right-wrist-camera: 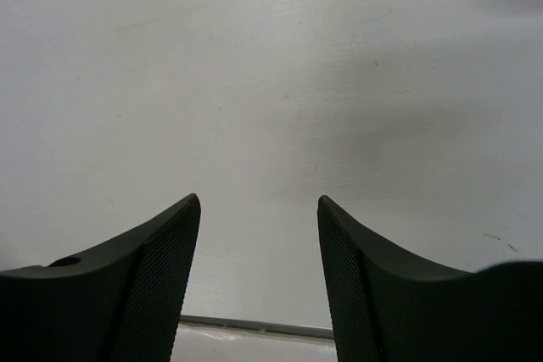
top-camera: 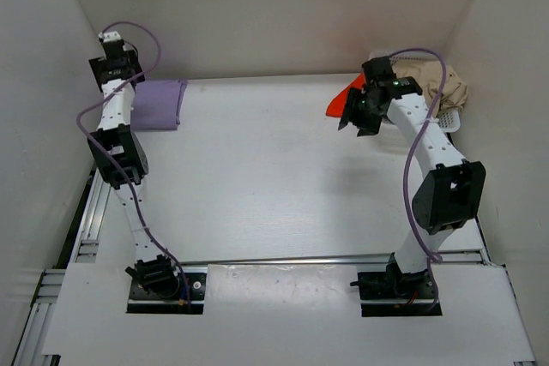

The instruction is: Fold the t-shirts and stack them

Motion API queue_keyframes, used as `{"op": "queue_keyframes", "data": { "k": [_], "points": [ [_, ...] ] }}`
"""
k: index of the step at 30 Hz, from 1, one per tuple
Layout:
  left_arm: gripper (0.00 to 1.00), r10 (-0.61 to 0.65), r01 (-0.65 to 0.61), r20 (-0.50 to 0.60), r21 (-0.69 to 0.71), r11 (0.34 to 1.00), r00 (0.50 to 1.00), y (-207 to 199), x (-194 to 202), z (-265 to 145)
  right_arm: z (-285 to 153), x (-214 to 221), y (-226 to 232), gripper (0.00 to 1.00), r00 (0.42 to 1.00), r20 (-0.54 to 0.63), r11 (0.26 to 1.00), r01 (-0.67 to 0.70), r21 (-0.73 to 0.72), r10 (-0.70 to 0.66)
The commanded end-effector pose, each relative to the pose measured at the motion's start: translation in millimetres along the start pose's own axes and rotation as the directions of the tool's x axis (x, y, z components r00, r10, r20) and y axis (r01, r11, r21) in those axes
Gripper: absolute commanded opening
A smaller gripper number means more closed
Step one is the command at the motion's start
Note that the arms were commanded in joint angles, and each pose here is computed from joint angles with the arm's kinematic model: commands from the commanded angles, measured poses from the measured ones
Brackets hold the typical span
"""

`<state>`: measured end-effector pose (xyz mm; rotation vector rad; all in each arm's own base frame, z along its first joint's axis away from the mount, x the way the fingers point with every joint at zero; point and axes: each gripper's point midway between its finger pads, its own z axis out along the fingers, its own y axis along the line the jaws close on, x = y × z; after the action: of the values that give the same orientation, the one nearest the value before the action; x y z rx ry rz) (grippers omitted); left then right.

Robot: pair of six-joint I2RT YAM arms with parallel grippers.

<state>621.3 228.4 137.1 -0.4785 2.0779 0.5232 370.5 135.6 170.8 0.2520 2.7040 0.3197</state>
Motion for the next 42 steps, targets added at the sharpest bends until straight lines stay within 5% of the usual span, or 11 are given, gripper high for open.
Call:
{"op": "queue_keyframes", "data": {
  "k": [1,5,12,21,23,25,26,28,32,36,42],
  "points": [
    [0.99,-0.063,0.066,0.223,-0.006,0.998,0.973,13,-109,-112,-56,-55,-3,0.64,0.974,0.224,0.999,-0.025,-0.048,0.035],
    [0.99,-0.054,0.011,0.247,0.170,0.985,0.968,-12,-110,-196,-72,-117,-61,0.72,0.896,0.401,0.976,-0.215,0.016,0.191],
    [0.99,0.094,-0.092,0.024,0.530,0.843,0.995,-63,-2,-282,-52,-222,-174,0.75,0.681,0.629,0.826,-0.553,0.106,0.375],
    [0.99,0.265,-0.002,-0.324,0.629,0.777,0.908,-59,89,-314,39,-257,-254,0.80,0.674,0.671,0.752,-0.605,0.262,0.309],
    [0.99,0.270,-0.008,-0.335,0.614,0.789,0.902,-53,98,-317,49,-245,-269,0.72,0.685,0.666,0.712,-0.622,0.326,0.294],
    [0.99,0.261,-0.012,-0.317,0.615,0.788,0.912,-52,94,-320,48,-244,-268,0.51,0.683,0.669,0.713,-0.623,0.323,0.293],
    [0.99,0.261,-0.012,-0.317,0.615,0.788,0.912,-52,94,-320,42,-243,-271,0.17,0.678,0.677,0.702,-0.629,0.333,0.286],
    [0.99,0.251,-0.016,-0.296,0.616,0.787,0.921,-52,84,-322,23,-236,-269,0.00,0.674,0.694,0.684,-0.632,0.364,0.254],
    [0.99,0.246,-0.034,-0.270,0.608,0.793,0.931,-48,73,-332,-29,-236,-241,0.00,0.689,0.718,0.706,-0.557,0.438,0.099],
    [0.99,0.195,-0.097,-0.143,0.512,0.853,0.970,-26,43,-340,-125,-235,-188,0.00,0.607,0.793,0.738,-0.509,0.443,-0.057],
    [0.99,0.095,-0.103,0.039,0.429,0.898,0.995,16,-5,-391,-285,-202,-126,0.00,0.367,0.923,0.840,-0.460,0.288,-0.115]
  ]
}}
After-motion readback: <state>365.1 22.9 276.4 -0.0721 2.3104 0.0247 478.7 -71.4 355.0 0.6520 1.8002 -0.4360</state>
